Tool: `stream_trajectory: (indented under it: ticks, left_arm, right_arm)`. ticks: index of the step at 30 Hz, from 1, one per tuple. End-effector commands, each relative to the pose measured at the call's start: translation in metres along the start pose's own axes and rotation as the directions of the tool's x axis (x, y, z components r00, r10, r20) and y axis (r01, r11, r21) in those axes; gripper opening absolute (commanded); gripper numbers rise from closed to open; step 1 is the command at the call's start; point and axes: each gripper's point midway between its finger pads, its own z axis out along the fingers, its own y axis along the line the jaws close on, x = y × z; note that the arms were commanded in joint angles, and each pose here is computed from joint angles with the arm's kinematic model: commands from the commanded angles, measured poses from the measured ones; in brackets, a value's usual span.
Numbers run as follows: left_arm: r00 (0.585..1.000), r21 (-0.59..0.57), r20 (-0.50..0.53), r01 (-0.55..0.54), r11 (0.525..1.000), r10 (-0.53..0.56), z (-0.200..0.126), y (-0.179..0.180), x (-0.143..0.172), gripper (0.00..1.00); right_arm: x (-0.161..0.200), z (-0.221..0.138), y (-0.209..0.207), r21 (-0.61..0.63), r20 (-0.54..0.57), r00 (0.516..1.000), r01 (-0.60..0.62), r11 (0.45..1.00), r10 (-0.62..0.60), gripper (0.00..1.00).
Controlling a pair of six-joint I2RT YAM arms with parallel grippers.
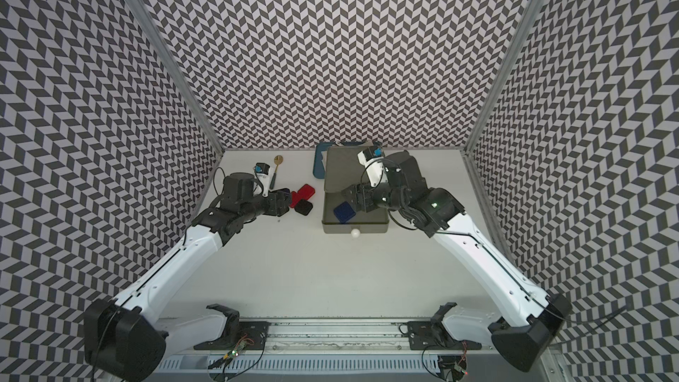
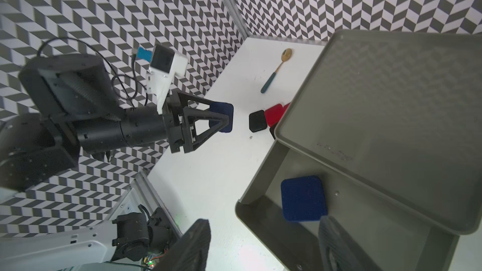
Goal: Place the brooch boxes into the drawer by color
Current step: Pick up the brooch box from the center of the board.
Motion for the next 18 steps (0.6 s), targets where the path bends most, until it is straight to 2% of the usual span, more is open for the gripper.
stream_trajectory:
  ticks: [1, 5, 7, 13, 18]
  left_arm:
    - [0.971, 0.131, 0.187, -0.175, 0.976, 0.149, -0.03, -0.035, -0.028, 0.7]
    - [0.912, 0.159, 0.354, -0.276, 0.948, 0.206, -0.07, -0.063, -0.053, 0.68]
    - [0.895, 0.161, 0.388, -0.301, 0.94, 0.22, -0.082, -0.072, -0.061, 0.68]
    - [0.847, 0.166, 0.453, -0.388, 0.907, 0.28, -0.104, -0.109, -0.072, 0.66]
    - [0.829, 0.14, 0.456, -0.427, 0.893, 0.324, -0.106, -0.126, -0.071, 0.66]
  right_arm:
    - [-0.032, -0.015, 0.024, -0.092, 0.095, 0.995, 0.043, 0.995, -0.035, 0.71]
    - [-0.037, -0.013, 0.039, -0.151, 0.065, 0.997, 0.058, 0.987, -0.049, 0.71]
    - [-0.043, -0.014, 0.048, -0.181, 0.073, 0.996, 0.068, 0.981, -0.056, 0.71]
    - [-0.055, -0.005, 0.067, -0.235, 0.043, 0.997, 0.075, 0.969, -0.067, 0.71]
    - [-0.053, 0.012, 0.081, -0.275, -0.016, 0.997, 0.072, 0.959, -0.08, 0.7]
